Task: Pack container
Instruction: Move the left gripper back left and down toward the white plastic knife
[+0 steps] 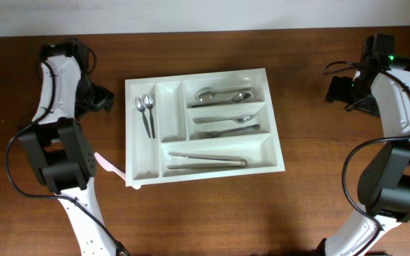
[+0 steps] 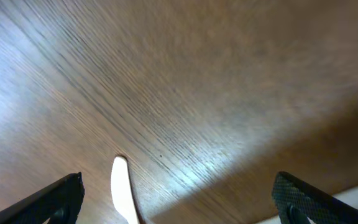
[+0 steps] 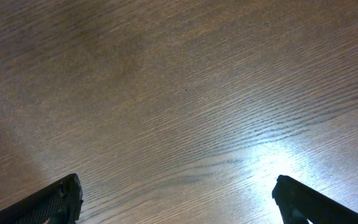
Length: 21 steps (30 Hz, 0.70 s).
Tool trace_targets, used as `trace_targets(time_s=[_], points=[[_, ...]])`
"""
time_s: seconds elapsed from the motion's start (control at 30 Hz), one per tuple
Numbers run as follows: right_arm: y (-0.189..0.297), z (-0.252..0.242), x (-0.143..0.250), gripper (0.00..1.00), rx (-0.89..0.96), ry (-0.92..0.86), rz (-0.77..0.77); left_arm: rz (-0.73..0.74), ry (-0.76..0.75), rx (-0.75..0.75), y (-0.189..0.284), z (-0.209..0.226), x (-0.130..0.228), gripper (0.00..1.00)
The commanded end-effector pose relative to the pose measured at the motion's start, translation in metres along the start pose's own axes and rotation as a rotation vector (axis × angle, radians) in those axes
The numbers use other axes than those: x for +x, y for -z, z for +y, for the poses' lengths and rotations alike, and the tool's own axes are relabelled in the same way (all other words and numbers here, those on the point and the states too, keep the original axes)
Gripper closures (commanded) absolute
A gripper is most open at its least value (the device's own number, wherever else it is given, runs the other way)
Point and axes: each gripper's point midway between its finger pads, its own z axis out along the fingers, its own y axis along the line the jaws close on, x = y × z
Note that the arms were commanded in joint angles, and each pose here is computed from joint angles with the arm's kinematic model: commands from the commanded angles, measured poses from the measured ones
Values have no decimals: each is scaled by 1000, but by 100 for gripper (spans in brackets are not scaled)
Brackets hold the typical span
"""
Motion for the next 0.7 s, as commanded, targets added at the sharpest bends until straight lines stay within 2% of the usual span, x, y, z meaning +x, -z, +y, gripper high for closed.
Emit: trace_targets(time_s=[0.0, 0.3, 0.67], points=[[3, -1, -6, 1, 0, -17, -15, 9, 21, 12, 1, 3, 5, 1], [3, -1, -6, 1, 0, -17, -15, 43, -40, 17, -1, 1, 14, 1], [3, -1, -6, 1, 0, -17, -15, -3, -113, 43, -6, -21, 17, 1]])
